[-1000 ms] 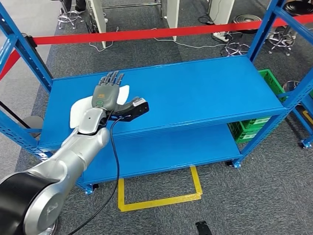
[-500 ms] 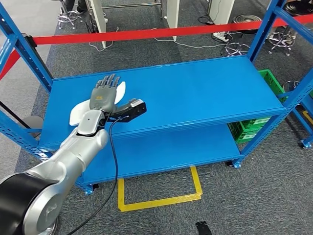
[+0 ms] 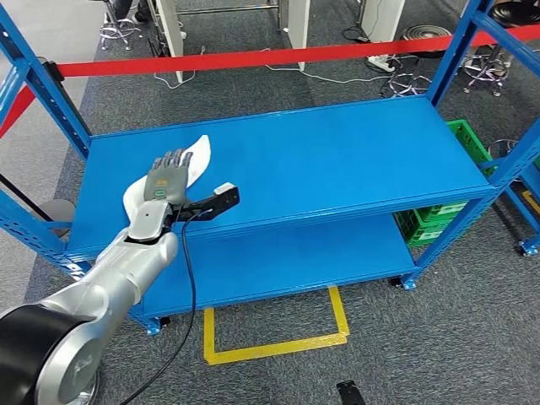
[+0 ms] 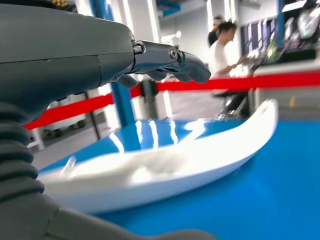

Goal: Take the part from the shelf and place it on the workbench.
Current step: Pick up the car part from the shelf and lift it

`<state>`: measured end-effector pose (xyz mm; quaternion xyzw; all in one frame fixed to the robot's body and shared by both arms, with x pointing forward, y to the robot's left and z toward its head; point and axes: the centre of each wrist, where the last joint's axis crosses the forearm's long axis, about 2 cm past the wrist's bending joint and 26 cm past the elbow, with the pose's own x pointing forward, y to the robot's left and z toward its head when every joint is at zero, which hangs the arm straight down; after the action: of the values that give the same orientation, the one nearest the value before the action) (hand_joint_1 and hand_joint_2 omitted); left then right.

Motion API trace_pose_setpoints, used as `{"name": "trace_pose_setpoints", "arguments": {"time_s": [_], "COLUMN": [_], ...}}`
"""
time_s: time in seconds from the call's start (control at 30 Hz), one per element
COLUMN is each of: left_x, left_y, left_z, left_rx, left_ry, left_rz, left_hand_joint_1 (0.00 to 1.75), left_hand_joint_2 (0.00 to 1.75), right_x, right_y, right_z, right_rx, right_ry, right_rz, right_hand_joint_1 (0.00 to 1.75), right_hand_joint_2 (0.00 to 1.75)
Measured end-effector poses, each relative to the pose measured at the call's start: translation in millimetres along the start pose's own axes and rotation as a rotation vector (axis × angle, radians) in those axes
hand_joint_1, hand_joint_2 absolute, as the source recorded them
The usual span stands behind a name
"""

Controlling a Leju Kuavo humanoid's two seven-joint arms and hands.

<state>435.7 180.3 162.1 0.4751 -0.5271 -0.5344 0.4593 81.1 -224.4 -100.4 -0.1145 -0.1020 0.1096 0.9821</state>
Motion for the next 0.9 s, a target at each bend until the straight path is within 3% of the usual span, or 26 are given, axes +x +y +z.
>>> {"name": "trace_pose_setpoints", "arguments": {"time_s": [0.4,0.83,0.9], "left_x": [-22,-40,-40], "left_y": [-28,-38,-38], "left_z": [14,18,19], "left_rx": [-0.142,-0.169,-0.171], "left_ry": [0.103,0.163,0.168], "left_rz": [-0.042,-0.052,-0.052], "left_hand_joint_1": [0.0,0.0,0.75], "left_hand_joint_2": [1.75,1.75,1.75], "right_x": [1,4,4], "right_y": [0,-1,-1], "right_z": [0,0,0], "right_rx": [-0.001,-0.003,-0.003], "right_ry": [0.001,0.006,0.006], "right_rz": [0.011,0.023,0.023], "right_hand_joint_1": [0.0,0.0,0.0], "right_hand_joint_2": [1.75,1.75,1.75]}}
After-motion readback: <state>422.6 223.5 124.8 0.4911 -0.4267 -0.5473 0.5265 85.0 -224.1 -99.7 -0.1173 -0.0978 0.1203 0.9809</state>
